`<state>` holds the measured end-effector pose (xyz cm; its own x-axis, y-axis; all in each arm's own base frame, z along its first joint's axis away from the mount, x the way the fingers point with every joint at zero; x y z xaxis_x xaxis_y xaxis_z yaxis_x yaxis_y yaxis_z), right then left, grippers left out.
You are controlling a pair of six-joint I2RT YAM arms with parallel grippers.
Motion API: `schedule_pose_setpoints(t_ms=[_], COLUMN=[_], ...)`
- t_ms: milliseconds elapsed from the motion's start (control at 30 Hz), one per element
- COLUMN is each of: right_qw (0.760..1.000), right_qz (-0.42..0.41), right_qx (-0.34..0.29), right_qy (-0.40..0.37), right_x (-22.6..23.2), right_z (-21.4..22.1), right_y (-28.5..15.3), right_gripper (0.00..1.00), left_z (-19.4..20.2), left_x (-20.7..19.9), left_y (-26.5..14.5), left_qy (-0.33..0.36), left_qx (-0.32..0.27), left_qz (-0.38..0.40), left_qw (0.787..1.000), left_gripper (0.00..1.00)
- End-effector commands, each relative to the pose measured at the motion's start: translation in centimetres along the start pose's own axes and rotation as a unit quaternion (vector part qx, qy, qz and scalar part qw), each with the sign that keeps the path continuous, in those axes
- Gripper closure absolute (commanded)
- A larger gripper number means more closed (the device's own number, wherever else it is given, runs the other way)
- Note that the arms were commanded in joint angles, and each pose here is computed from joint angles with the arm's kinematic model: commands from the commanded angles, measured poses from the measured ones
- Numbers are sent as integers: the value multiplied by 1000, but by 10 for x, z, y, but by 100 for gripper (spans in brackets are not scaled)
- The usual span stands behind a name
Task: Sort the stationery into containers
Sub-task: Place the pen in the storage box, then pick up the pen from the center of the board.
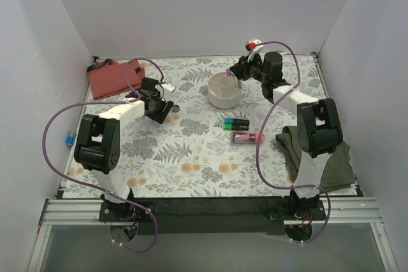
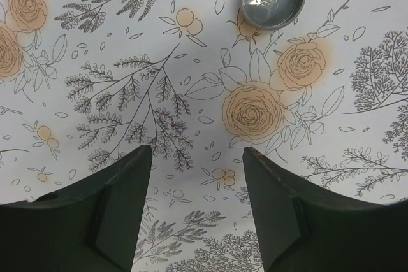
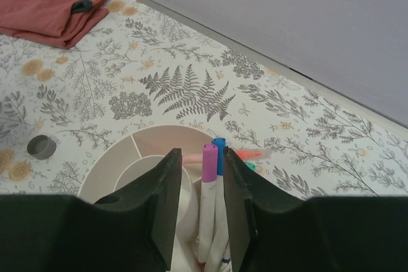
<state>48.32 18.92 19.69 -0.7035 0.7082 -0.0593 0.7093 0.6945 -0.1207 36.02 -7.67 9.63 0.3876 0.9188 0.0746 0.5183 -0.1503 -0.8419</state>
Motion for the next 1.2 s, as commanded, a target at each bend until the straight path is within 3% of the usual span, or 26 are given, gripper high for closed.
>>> schedule_pose_setpoints(t_ms=[0, 33, 167, 233, 367, 533, 767, 867, 1167], right_qw=[997, 995, 977, 958, 939, 919, 849, 831, 802], right_qz=[22, 20, -84, -147, -194, -234, -349, -367, -380], right_qx=[-25, -26, 62, 139, 205, 225, 263, 284, 330], right_qy=[-72, -92, -188, -202, -194, -223, -298, -308, -321], right_x=[-3, 0, 21, 32, 36, 53, 131, 148, 151], right_z=[-63, -75, -57, -29, -19, -12, 28, 43, 71], right_y=[-40, -53, -89, -106, -114, -108, -95, -88, -81], right_gripper=[59, 58, 53, 52, 43, 44, 53, 55, 56], left_z=[-33, -36, -48, -53, -62, -60, -35, -28, -19], left_x=[3, 2, 1, 2, 0, -6, -9, -12, -14], left_y=[-18, -20, -31, -37, -45, -57, -61, -64, -64], left_qy=[-5, -5, -2, -4, -18, -24, -27, -21, -17], left_qx=[-71, -76, -110, -130, -156, -171, -165, -165, -160], left_qz=[2, 4, 12, 11, 15, 31, 25, 21, 19], left_qw=[997, 997, 994, 991, 988, 984, 986, 986, 987], left_gripper=[41, 41, 41, 41, 41, 41, 41, 41, 41])
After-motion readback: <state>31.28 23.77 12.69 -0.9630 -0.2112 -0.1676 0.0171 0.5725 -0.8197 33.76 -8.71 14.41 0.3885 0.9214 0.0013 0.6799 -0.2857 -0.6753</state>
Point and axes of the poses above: each gripper's point midway between its finger pads, its own y axis out along the fingers, its own x axis along the line the jaws close on, z = x × y, the point moved 6 cm from there along -y, back along the fingers, and after that the axes turned 9 degrees about -y, right-handed, at the moved point
